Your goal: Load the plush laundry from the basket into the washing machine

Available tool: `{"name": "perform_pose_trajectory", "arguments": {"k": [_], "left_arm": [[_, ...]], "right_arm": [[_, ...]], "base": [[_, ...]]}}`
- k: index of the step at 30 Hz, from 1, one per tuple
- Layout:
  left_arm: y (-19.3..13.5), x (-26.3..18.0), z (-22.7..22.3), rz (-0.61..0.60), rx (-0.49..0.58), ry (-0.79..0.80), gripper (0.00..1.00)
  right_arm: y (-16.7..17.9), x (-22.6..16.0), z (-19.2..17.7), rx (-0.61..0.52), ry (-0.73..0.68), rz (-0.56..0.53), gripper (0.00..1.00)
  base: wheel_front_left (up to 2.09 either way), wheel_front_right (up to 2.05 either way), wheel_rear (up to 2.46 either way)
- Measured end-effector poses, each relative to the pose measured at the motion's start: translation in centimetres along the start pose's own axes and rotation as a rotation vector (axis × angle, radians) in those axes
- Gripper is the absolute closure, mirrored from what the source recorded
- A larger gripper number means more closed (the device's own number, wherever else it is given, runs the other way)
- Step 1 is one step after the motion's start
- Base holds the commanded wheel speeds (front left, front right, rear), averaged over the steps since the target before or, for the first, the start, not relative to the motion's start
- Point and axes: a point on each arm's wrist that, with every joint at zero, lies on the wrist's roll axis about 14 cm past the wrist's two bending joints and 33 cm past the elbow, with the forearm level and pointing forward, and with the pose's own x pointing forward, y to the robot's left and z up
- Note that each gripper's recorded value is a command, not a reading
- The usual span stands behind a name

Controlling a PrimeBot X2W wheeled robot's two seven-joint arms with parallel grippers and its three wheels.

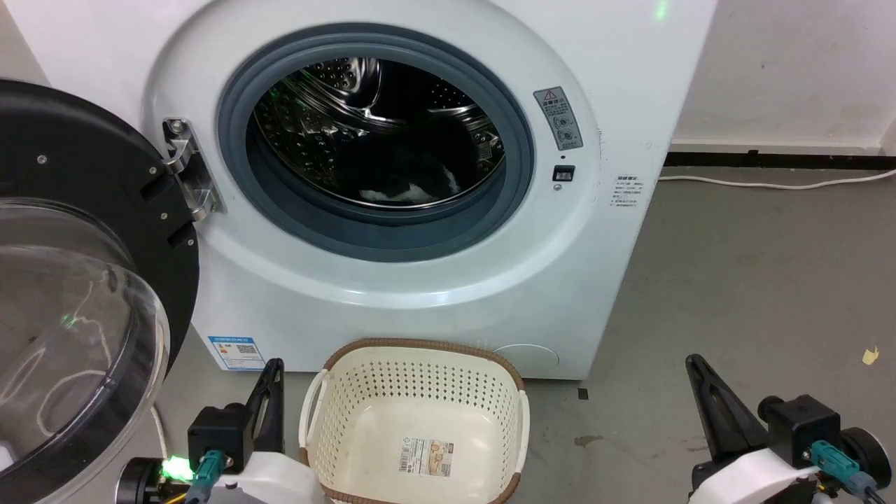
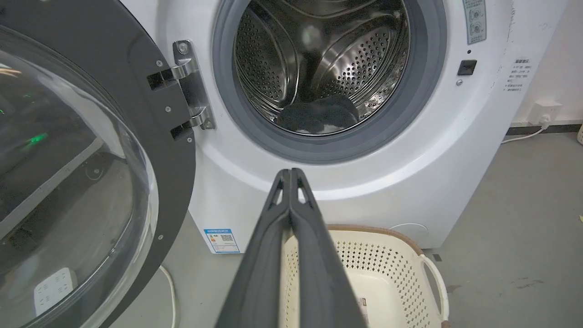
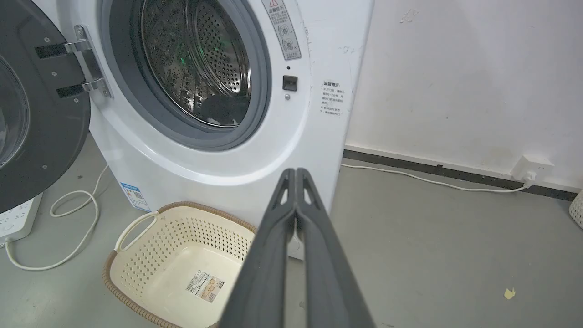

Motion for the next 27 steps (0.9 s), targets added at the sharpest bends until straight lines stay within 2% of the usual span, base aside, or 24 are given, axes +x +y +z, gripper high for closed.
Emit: {"name": "perform_pose_trajectory", "arguments": {"k": [27], "left_arm": [[0.08,0.44,0.32,0.009,0.021,0.021,1.00]], "right_arm": [[0.03,0.27,-0.06,-0.010,0.034,0.002,1.00]], "base": [[0.00,0.00,0.00]]}}
